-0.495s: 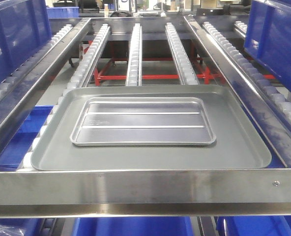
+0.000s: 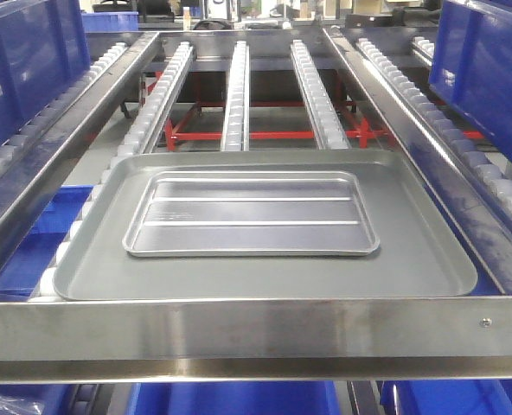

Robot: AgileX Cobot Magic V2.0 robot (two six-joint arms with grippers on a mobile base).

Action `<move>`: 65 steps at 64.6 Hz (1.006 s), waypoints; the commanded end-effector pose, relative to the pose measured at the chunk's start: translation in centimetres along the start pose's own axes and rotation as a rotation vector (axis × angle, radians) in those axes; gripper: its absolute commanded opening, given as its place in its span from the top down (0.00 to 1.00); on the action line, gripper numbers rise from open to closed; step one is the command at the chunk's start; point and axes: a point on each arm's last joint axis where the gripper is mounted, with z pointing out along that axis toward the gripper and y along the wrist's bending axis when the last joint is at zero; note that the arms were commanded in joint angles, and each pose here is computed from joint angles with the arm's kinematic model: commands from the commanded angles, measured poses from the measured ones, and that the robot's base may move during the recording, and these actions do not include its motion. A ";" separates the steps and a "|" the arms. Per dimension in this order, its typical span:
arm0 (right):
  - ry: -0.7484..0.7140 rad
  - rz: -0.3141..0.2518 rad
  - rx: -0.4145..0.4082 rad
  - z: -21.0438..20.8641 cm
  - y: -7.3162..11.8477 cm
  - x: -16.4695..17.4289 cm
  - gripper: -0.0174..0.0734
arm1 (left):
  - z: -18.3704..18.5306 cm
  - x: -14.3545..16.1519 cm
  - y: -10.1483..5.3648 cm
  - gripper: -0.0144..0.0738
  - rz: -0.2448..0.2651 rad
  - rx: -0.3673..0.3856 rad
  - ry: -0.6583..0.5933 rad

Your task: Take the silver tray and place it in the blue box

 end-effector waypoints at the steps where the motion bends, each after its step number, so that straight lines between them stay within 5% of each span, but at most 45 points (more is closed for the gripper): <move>1: -0.109 -0.019 -0.012 -0.2 0.1 -0.9 0.75 | -0.3 -1.5 -0.1 0.82 -0.009 0.009 -0.160; 18: -0.246 -0.014 -0.025 -0.4 0.2 -2.1 0.75 | -0.5 -6.2 -0.4 0.82 0.019 0.014 -0.202; 25: -0.345 0.097 -0.032 -0.9 0.2 -4.3 0.75 | -0.2 -9.2 -0.6 0.81 0.036 0.011 -0.150; 35: -0.255 0.129 -0.043 -0.8 0.4 -8.1 0.74 | 1.3 -13.9 -1.1 0.80 0.027 0.049 -0.007; 46: -0.197 0.138 -0.128 1.2 1.2 -11.9 0.73 | 5.0 -16.1 -2.2 0.58 0.025 0.137 0.171; 65: 0.066 0.114 -0.378 6.7 5.6 -14.9 0.31 | 12.4 -14.2 -7.1 0.48 0.059 0.355 0.447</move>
